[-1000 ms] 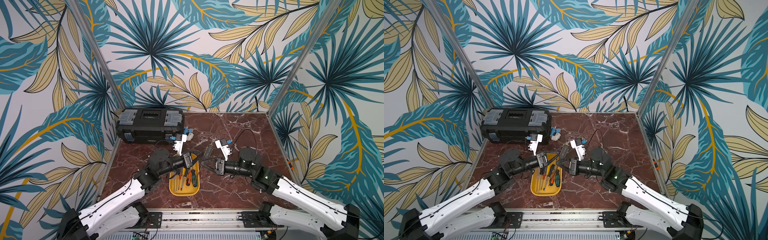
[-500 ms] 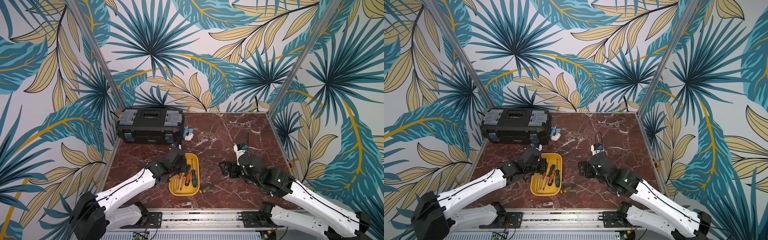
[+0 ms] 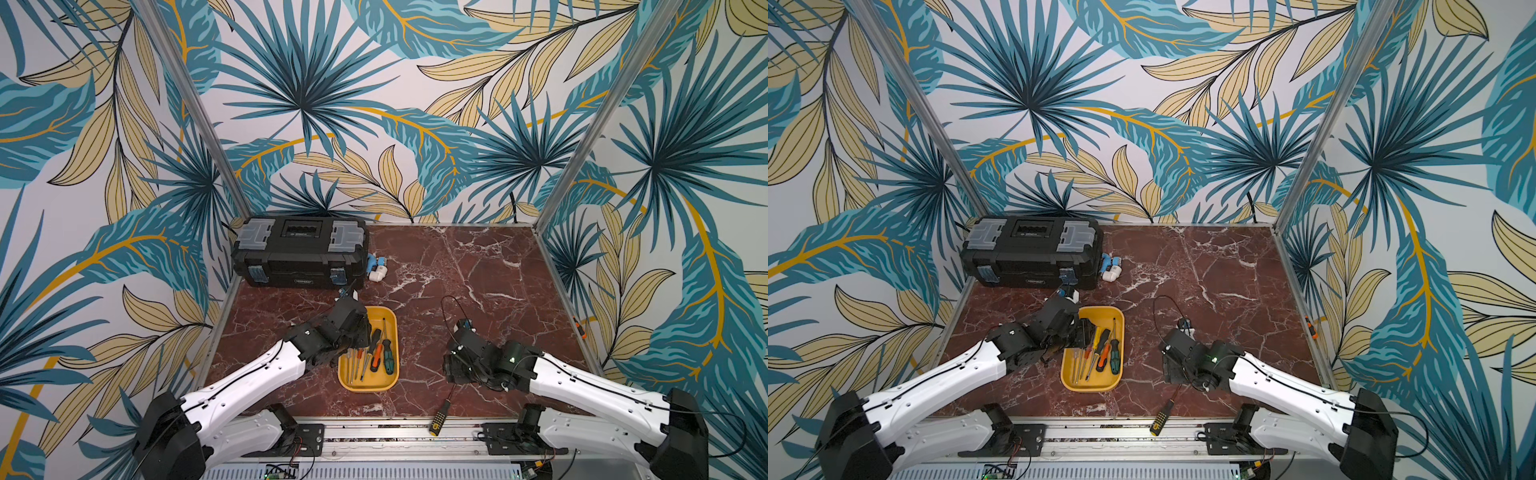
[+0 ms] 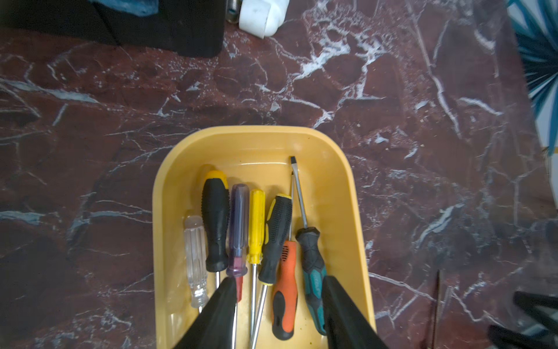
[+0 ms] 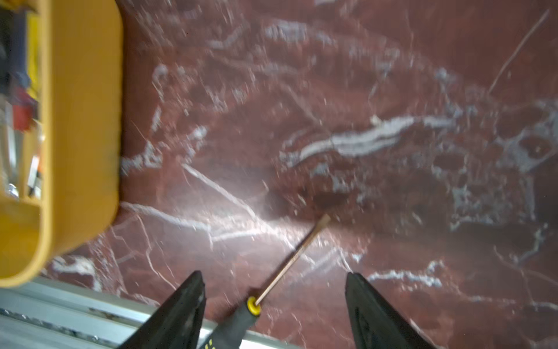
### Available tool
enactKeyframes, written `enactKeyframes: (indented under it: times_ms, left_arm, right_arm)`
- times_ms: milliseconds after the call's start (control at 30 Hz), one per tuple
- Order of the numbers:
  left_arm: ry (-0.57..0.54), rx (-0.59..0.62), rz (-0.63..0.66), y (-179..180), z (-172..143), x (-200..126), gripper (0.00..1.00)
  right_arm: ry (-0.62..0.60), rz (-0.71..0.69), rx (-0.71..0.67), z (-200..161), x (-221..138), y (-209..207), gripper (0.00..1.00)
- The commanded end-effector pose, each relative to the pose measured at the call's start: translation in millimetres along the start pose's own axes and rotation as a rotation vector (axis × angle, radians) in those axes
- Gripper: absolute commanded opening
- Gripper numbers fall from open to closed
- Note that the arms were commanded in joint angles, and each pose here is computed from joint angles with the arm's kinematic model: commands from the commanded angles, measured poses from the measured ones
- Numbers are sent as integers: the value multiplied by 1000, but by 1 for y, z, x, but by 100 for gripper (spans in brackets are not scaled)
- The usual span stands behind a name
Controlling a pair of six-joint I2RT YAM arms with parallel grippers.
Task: Put the screwdriver on the desktop into the storage box
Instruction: Pick up the screwdriver from the center of the board.
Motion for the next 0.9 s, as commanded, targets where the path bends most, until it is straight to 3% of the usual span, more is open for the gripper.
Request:
enactKeyframes:
  times_ms: [0,133,267,367,433,500,767,867]
  left_arm:
    - [-59,-20,-59,-5,9,-14,52]
    - [-63,-26,-113,-10,12,-16,53]
    - [-44,-16,-129,-13,13,-14,53]
    - [-37,-7,-145,-14,13,-15,52]
    - [-42,-7,-154,-14,13,-17,52]
    - [-44,-7,-163,-15,13,-18,52]
    - [-109,-67,-330,-21,17,-23,59]
    - [-145,-108,-361,-18,19,-25,60]
  right_arm:
    - [92,-50,211,-24,13,-24,69]
    - [157,1,293,-36,40,-18,63]
    - [192,-68,285,-37,57,-9,52]
    - [189,-107,265,-35,64,-2,36]
    - [171,-111,258,-30,65,0,13]
    - [136,-82,255,-25,59,3,0]
    - [-156,258,122,28,-26,46,0]
    - [-195,369,52,51,-54,79,0]
Point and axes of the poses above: each gripper's point midway between its finger pads, its own x axis out along the fingers, its own y axis along the line the jaws close on, z = x × y, the point moved 10 cm from there along -x, back along the fingers, and after that the axes turned 12 degrees about x, right-handed, at the moved point
